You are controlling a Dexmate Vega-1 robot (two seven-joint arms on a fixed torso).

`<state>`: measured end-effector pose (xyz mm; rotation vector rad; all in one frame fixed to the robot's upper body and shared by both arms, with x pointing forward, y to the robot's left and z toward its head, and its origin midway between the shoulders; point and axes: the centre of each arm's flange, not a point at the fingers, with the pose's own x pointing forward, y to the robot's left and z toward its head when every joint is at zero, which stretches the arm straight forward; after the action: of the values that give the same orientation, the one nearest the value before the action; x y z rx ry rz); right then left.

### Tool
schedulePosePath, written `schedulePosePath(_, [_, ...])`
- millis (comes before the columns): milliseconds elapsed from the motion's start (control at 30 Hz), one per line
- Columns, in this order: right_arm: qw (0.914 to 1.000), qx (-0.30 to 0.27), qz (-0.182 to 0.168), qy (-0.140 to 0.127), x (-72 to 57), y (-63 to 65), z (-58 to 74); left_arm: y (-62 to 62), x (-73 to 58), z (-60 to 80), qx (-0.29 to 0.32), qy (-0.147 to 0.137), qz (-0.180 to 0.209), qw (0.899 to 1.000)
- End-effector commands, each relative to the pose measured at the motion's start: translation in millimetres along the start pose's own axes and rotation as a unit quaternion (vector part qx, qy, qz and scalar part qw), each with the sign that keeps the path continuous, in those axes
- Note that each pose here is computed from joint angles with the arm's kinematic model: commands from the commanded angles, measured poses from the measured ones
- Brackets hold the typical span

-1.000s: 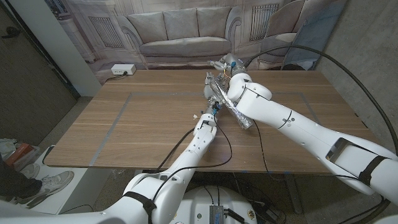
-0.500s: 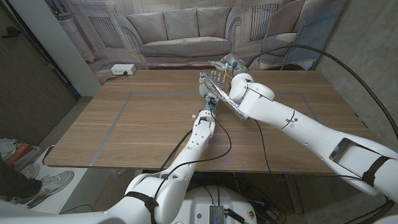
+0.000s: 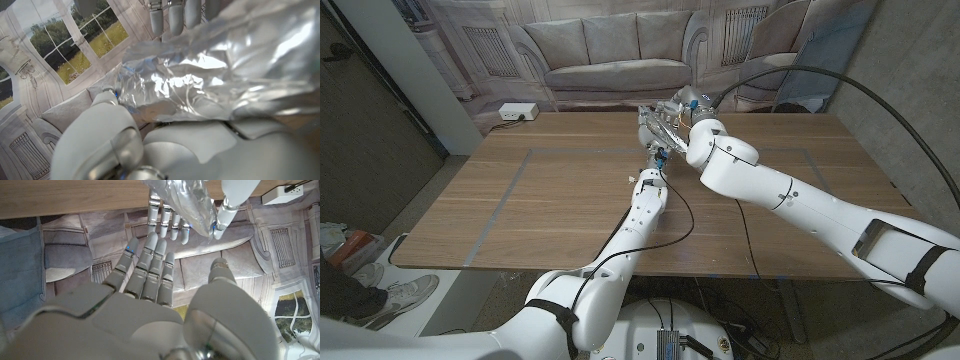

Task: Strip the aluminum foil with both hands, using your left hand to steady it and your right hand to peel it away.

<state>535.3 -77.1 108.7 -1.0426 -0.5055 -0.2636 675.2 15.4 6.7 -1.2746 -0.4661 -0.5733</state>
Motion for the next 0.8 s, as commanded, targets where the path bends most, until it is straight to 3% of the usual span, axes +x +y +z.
schedulePosePath(33, [0.9995,-0.029,-0.009,0.011,-1.5,0.3,1.0,-5.3,5.0,-2.6,0.027,-0.012,0.002,1.000])
schedulePosePath(200, [0.9991,-0.040,-0.008,0.014,-0.7,1.3,2.0,-7.0,6.0,-3.3,0.031,-0.020,0.008,0.999])
schedulePosePath(800, [0.9944,-0.098,0.026,0.029,8.2,15.4,6.1,-13.8,14.1,-9.1,-0.036,0.002,0.003,0.999])
